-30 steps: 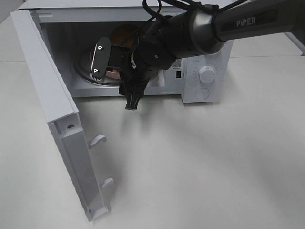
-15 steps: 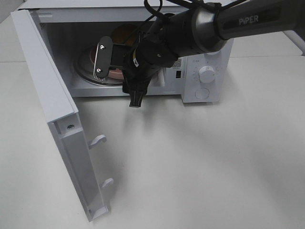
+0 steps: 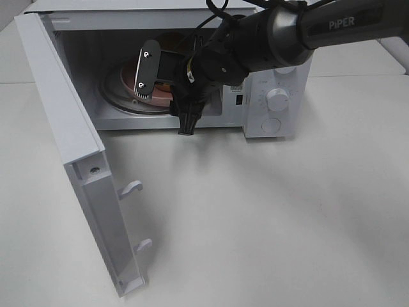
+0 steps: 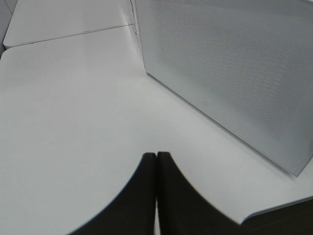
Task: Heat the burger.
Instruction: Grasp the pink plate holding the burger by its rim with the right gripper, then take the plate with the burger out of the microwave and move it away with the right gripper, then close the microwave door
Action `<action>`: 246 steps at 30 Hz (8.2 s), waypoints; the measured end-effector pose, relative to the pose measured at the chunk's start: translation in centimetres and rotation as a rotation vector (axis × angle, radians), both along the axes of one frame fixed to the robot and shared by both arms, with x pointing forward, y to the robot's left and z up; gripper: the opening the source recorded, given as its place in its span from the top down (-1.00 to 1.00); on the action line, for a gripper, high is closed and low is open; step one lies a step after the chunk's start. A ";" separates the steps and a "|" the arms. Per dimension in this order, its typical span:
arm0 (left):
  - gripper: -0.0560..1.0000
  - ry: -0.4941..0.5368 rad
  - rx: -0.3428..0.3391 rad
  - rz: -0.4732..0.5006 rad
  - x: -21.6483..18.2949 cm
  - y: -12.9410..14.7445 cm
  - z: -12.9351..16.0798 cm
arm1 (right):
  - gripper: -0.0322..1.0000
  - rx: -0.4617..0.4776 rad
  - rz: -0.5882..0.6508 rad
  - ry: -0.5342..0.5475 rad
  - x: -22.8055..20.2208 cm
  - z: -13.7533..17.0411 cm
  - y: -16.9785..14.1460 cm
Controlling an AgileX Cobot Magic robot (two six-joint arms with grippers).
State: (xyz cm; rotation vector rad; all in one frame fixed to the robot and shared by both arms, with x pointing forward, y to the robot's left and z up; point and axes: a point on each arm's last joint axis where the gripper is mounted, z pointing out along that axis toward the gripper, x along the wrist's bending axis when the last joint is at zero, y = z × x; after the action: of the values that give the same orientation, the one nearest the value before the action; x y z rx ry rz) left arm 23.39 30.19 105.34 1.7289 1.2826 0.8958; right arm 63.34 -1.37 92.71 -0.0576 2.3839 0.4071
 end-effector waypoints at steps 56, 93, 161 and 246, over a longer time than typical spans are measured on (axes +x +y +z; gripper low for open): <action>0.89 0.000 0.000 0.000 0.0 0.0 0.0 | 0.76 -0.036 0.059 0.009 0.6 -3.8 1.1; 0.89 0.000 0.000 0.000 0.0 0.0 0.0 | 0.76 -0.272 0.343 -0.039 -7.1 0.6 -3.0; 0.89 0.000 0.000 0.000 0.0 0.0 0.0 | 0.83 -0.362 0.079 0.346 -23.4 -2.3 -17.4; 0.89 0.000 0.000 0.000 0.0 0.0 0.0 | -0.38 0.413 -1.281 0.636 -14.1 10.0 -21.7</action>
State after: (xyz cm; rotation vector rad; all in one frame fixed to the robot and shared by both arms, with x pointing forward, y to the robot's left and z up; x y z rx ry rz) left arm 23.39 30.19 105.34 1.7289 1.2826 0.8958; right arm 49.19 -23.08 102.69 1.8833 2.2727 0.2657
